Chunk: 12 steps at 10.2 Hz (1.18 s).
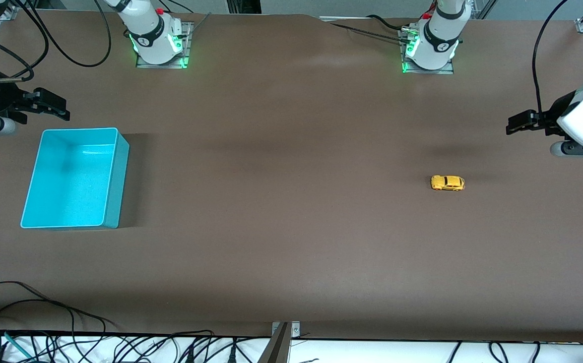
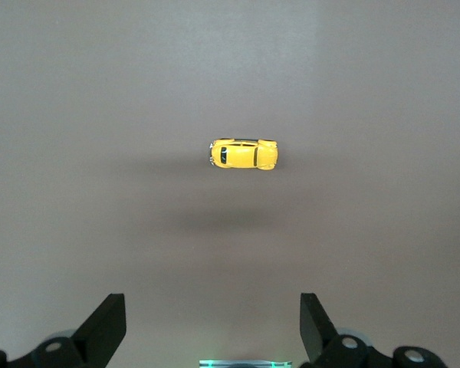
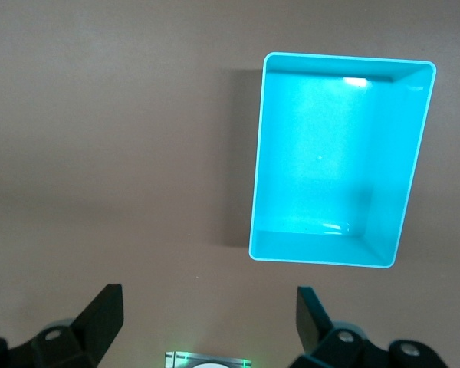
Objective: Wind up and store yellow beetle car
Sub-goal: 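Move the left gripper over the yellow beetle car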
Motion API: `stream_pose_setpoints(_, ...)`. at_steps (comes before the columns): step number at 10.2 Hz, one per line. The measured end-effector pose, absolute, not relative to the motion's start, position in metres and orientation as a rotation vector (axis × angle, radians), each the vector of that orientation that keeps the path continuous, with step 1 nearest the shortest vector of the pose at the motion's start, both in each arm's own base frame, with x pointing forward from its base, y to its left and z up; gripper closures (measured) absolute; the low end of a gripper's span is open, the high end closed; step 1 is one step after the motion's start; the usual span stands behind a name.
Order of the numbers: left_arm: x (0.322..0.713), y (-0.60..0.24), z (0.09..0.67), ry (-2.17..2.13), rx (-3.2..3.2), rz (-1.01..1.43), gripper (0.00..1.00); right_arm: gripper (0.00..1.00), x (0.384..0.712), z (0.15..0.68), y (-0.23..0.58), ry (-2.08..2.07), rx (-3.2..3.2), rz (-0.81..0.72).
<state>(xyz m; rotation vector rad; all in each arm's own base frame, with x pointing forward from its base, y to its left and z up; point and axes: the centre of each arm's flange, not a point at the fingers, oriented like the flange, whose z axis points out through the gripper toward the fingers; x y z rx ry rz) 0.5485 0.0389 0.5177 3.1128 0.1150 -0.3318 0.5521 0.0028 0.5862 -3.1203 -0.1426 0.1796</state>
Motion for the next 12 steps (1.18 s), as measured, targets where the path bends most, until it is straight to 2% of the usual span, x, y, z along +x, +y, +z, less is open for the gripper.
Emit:
stream_pose_setpoints(5,0.571,0.044,0.452,1.019,3.002,-0.415,0.0,0.0,0.552,0.586,0.003,-0.142,-3.12,0.181)
stream_pose_setpoints(8,0.579,0.043,0.404,1.527,2.82,-0.372,0.0,0.0,0.552,0.585,0.003,-0.142,-3.12,0.182)
stream_pose_setpoints(12,0.579,0.039,0.36,1.913,2.541,-0.353,0.0,0.0,0.554,0.582,0.003,-0.142,-3.119,0.191)
